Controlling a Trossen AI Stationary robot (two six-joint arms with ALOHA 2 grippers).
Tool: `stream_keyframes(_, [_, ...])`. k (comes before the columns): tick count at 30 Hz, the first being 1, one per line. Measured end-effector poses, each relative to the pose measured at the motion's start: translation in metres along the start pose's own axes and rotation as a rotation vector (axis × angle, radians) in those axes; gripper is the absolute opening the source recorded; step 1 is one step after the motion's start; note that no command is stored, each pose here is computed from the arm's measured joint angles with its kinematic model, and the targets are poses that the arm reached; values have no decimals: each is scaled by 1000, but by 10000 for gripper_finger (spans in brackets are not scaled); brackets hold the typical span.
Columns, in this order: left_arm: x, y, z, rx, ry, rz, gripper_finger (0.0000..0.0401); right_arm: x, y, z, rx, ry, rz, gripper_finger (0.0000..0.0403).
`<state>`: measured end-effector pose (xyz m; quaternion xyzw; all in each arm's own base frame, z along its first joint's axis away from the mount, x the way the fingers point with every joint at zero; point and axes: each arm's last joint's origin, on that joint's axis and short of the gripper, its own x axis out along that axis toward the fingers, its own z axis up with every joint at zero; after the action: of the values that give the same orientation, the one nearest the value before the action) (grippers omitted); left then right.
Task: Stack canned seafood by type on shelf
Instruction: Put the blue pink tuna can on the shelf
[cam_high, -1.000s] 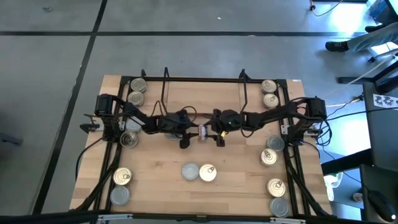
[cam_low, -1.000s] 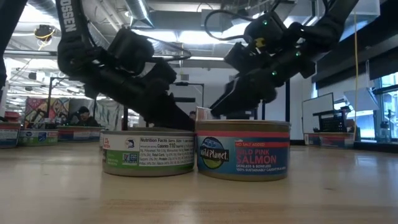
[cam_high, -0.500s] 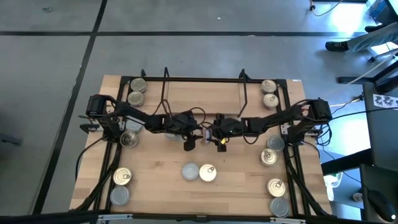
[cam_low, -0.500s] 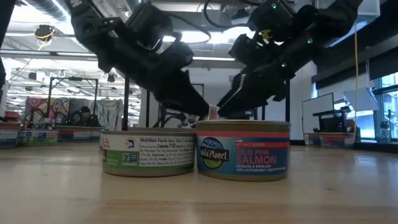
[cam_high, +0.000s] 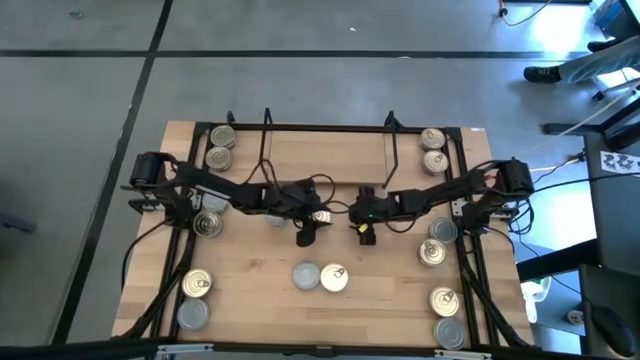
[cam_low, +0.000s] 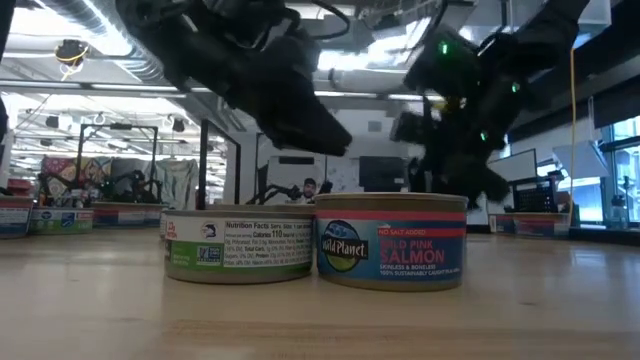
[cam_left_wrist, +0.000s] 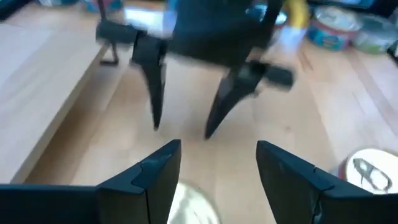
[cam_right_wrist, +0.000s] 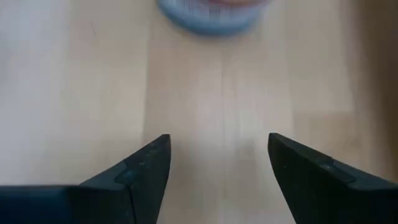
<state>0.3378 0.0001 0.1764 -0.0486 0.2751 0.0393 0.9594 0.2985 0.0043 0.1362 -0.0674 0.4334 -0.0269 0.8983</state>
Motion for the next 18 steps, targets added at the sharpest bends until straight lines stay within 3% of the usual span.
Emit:
stream_keyframes(5, [-23,3,-6,-5,109,72,208,-2,-1,5,3,-54,6,266])
stream_keyframes(10, [-23,4,-34,18,72,63,208,1,-1,17,17,-173,-3,266])
stream_keyframes(18, [-19,9,-60,48,20,64,208,4,-1,20,23,-225,-8,266])
